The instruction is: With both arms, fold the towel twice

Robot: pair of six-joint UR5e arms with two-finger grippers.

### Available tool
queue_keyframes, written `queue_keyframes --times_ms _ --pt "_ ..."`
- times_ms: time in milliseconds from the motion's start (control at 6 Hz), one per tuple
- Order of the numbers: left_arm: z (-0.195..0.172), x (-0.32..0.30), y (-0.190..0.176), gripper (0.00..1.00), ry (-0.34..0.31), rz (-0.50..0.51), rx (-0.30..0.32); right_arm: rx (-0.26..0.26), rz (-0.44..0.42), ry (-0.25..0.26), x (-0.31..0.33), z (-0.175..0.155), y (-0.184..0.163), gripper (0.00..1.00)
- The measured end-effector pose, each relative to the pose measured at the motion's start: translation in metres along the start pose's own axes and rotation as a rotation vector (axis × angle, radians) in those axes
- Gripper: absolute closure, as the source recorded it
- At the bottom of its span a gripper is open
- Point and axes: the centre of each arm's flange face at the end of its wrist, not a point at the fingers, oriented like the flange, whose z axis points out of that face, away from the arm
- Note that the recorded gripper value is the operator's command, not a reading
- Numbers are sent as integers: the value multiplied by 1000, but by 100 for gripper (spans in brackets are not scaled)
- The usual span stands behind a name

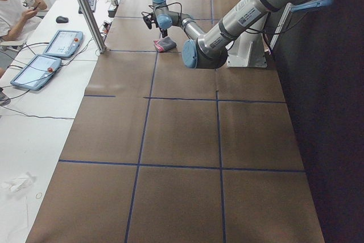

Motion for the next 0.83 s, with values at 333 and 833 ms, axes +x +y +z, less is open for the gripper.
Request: queue_keyframes --times_ms 333,833 --pt "-71 -99 -38 0 -82 147 27 9 -124 26 59 -10 5 0" --pt "-190 -313 -134 0 -235 449 95 -9 -159 2 185 -26 29 0"
